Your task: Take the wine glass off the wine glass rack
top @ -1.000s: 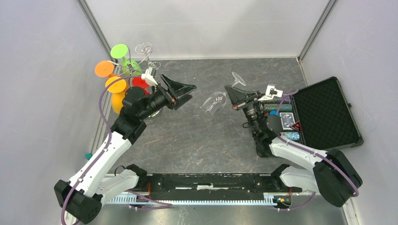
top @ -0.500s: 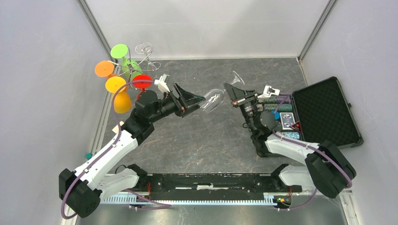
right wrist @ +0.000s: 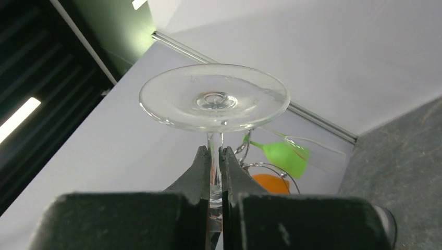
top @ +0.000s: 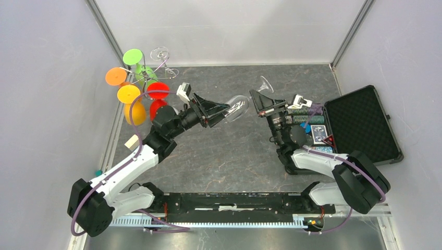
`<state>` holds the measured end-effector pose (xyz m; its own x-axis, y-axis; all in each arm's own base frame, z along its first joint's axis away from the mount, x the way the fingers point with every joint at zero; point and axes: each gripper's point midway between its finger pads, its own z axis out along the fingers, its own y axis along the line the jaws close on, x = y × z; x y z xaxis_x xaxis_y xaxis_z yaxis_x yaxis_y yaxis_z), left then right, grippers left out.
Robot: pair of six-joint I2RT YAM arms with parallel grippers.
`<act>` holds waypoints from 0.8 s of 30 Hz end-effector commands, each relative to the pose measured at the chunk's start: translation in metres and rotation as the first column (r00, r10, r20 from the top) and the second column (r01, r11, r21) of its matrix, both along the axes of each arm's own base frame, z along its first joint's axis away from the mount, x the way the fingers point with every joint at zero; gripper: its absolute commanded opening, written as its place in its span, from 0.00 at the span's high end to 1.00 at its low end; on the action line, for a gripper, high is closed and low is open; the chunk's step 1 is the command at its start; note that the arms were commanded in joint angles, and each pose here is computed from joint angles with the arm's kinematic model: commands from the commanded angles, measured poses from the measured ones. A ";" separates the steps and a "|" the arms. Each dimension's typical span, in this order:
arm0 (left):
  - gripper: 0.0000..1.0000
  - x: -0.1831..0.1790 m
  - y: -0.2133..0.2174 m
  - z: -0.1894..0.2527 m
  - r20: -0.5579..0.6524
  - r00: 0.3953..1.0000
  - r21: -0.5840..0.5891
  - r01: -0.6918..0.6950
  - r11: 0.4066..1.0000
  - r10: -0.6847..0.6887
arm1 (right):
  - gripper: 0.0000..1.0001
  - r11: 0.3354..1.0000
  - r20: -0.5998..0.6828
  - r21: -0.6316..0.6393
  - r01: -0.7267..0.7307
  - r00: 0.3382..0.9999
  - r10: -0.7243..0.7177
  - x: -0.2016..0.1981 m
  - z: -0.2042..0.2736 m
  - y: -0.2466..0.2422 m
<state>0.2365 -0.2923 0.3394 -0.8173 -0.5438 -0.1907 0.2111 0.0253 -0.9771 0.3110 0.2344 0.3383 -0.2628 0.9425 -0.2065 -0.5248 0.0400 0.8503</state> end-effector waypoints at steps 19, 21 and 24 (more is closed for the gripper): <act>0.84 -0.002 -0.004 0.025 -0.059 0.997 -0.134 0.039 0.990 -0.047 | 1.00 0.990 0.148 0.132 -0.039 0.989 0.020 -0.031 0.029 -0.018; 0.87 -0.001 -0.004 0.026 -0.047 0.998 -0.141 0.033 0.989 -0.040 | 1.00 0.989 0.148 0.130 -0.074 0.988 0.054 -0.033 0.028 -0.013; 0.92 0.000 -0.002 0.029 -0.028 0.999 -0.151 0.018 0.988 -0.023 | 1.00 0.984 0.138 0.121 -0.131 0.984 0.114 -0.036 0.028 -0.004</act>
<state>0.2371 -0.2963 0.3447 -0.8387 -0.5347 -0.1036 0.1561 -0.0537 -0.9863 0.3035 0.2219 0.3389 -0.2567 0.9572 -0.1334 -0.5310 -0.0244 0.8470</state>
